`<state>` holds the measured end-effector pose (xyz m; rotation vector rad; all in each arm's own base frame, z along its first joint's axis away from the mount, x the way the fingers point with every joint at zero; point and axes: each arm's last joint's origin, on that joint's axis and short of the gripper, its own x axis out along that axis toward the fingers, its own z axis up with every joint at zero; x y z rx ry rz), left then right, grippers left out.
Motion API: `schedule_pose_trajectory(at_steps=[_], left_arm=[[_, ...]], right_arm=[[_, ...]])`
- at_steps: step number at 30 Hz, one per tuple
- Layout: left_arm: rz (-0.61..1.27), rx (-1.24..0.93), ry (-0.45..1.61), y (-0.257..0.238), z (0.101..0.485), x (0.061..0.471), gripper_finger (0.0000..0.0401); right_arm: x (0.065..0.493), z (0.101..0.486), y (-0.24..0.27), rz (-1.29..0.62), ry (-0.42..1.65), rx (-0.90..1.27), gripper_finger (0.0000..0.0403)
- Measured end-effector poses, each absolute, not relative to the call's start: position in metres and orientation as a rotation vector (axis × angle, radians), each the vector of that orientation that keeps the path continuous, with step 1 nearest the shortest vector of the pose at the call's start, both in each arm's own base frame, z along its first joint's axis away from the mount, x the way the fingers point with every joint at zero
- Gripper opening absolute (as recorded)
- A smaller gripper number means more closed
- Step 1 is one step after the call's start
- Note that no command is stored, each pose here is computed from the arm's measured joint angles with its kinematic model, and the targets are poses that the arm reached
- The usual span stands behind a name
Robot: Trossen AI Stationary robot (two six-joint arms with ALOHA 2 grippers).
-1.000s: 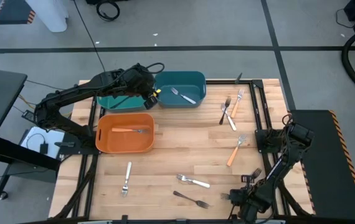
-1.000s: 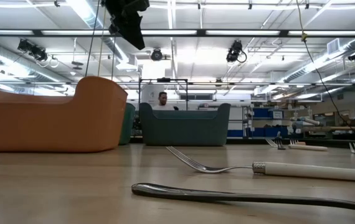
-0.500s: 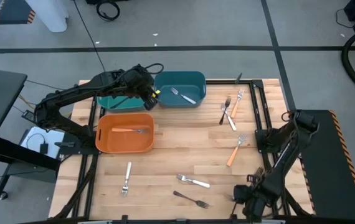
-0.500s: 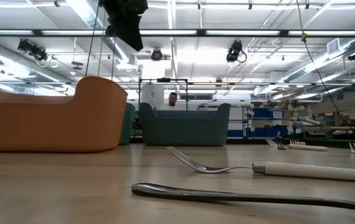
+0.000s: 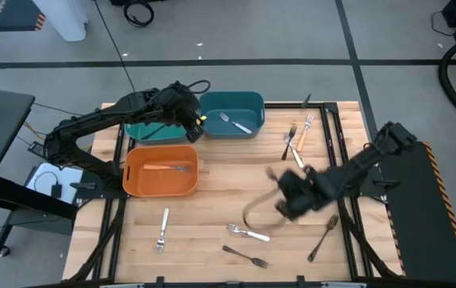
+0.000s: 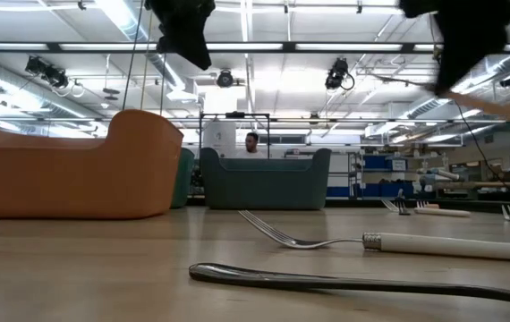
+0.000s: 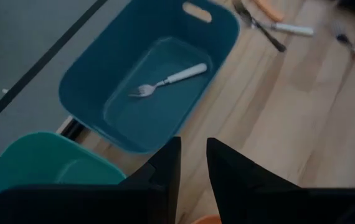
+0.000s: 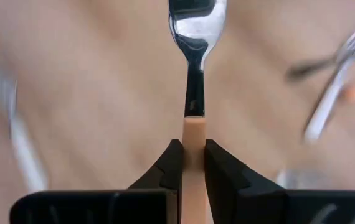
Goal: Sort silverware by color (type)
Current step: Put the orange fork into the orange bin
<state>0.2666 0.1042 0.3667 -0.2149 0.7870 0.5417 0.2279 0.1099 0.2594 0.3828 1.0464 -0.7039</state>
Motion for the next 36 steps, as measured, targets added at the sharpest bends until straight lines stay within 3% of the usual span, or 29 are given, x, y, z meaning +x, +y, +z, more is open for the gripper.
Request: schedule_pose_trajectory(at_steps=[11,19,30,36], left_arm=[[0.379,-0.275,0.550,0.105,0.382,0.285,0.0087],[0.315,-0.357,0.411,0.105,0.393,0.291,0.0087],[0.374,-0.403,0.180,0.111,0.410,0.300,0.0087],[0.379,-0.418,0.177,0.117,0.398,0.316,0.0087]], right_arm=[[0.298,0.302,0.027,-0.686,0.484,0.263,0.0046],[0.318,0.339,-0.019,-0.714,0.147,0.154,0.0046],[0.321,0.347,-0.048,-0.689,0.075,0.146,0.0046],[0.320,0.347,-0.054,-0.687,0.072,0.144,0.0046]])
